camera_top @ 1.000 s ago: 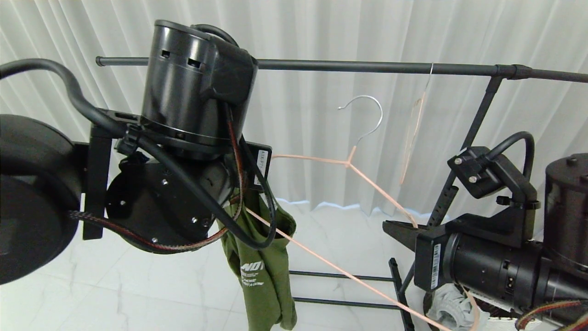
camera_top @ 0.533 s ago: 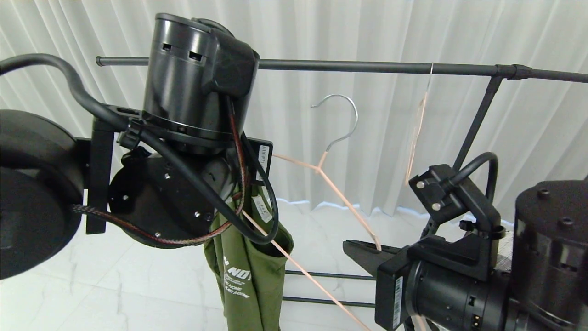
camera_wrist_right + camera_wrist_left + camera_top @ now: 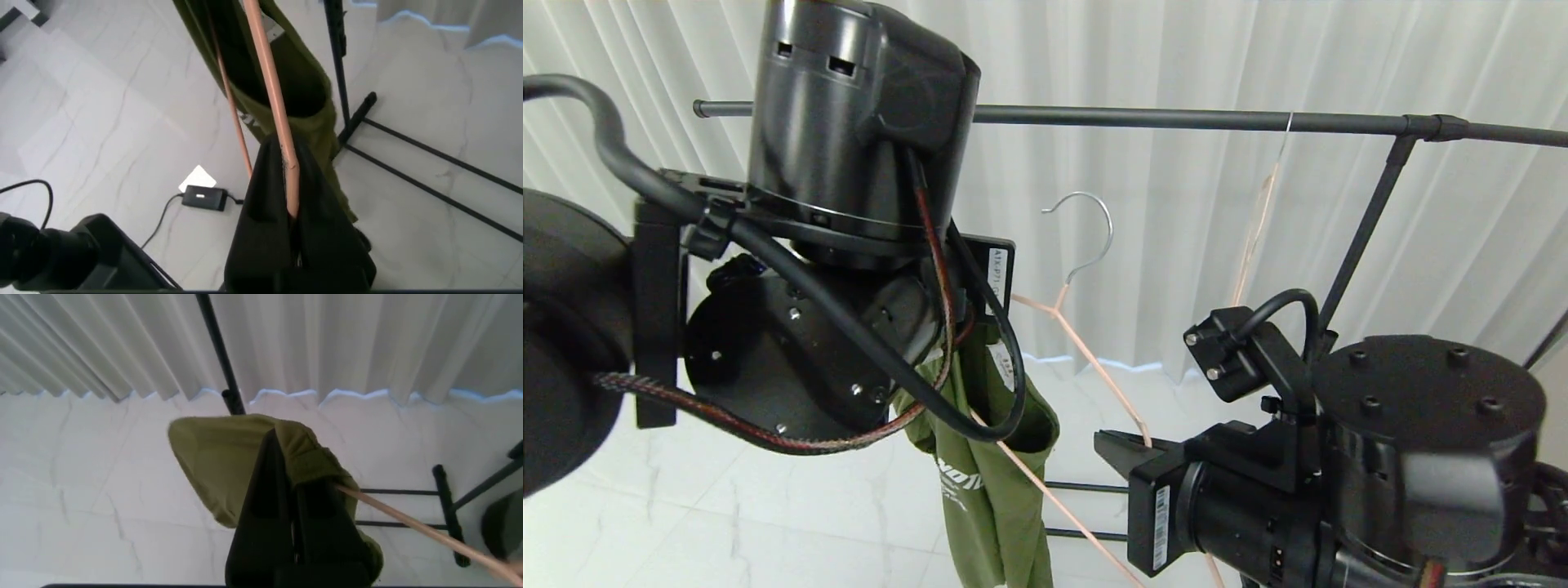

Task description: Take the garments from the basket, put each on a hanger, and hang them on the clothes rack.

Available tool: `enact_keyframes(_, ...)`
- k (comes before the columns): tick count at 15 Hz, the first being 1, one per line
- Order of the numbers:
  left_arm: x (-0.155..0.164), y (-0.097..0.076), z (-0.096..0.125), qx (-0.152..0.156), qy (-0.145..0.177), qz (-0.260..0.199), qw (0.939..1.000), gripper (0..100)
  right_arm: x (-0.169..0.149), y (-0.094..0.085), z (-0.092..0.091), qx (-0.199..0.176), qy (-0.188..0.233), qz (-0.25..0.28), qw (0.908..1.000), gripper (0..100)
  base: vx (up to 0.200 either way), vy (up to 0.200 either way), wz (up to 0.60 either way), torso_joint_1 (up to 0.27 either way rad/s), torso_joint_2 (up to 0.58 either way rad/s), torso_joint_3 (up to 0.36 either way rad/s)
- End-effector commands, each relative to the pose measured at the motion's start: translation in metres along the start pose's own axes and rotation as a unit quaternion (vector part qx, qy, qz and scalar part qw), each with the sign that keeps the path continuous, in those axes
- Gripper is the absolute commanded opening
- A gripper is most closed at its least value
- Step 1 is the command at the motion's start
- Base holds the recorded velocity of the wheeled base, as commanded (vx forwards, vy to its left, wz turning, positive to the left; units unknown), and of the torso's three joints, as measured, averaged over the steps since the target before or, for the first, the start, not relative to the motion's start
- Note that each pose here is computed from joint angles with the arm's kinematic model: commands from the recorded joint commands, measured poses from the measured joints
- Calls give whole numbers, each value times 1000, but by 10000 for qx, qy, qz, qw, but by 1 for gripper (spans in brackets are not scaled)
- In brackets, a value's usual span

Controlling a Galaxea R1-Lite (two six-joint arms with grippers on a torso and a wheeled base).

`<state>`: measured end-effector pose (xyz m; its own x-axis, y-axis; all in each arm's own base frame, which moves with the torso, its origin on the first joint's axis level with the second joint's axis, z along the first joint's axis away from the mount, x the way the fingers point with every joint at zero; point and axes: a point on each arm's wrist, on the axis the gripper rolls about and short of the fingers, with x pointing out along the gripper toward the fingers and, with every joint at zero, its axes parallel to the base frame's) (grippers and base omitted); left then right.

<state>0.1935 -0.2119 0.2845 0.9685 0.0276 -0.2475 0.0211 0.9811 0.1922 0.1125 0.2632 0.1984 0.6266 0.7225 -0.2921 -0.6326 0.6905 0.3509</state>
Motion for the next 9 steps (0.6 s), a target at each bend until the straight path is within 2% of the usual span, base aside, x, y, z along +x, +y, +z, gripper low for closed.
enact_keyframes(1, -7, -4, 0, -19, -36, -130, 9999, 0, 9, 1, -2, -15, 50, -35, 10000, 0, 0, 0, 0, 0, 0, 0)
enact_keyframes(4, -12, -6, 1, -35, -77, -221, 9997, 0, 13, 0, 1, 10, 16, -49, 10000, 0, 0, 0, 0, 0, 0, 0)
enact_keyframes(7, -31, -8, 4, -132, -193, -517, 9984, 0, 19, -4, 7, 46, -88, -152, 9998, 0, 0, 0, 0, 0, 0, 0)
enact_keyframes(9, -34, -6, -2, -69, -153, -554, 9983, 0, 20, -8, 10, -2, -143, -232, 9996, 0, 0, 0, 0, 0, 0, 0)
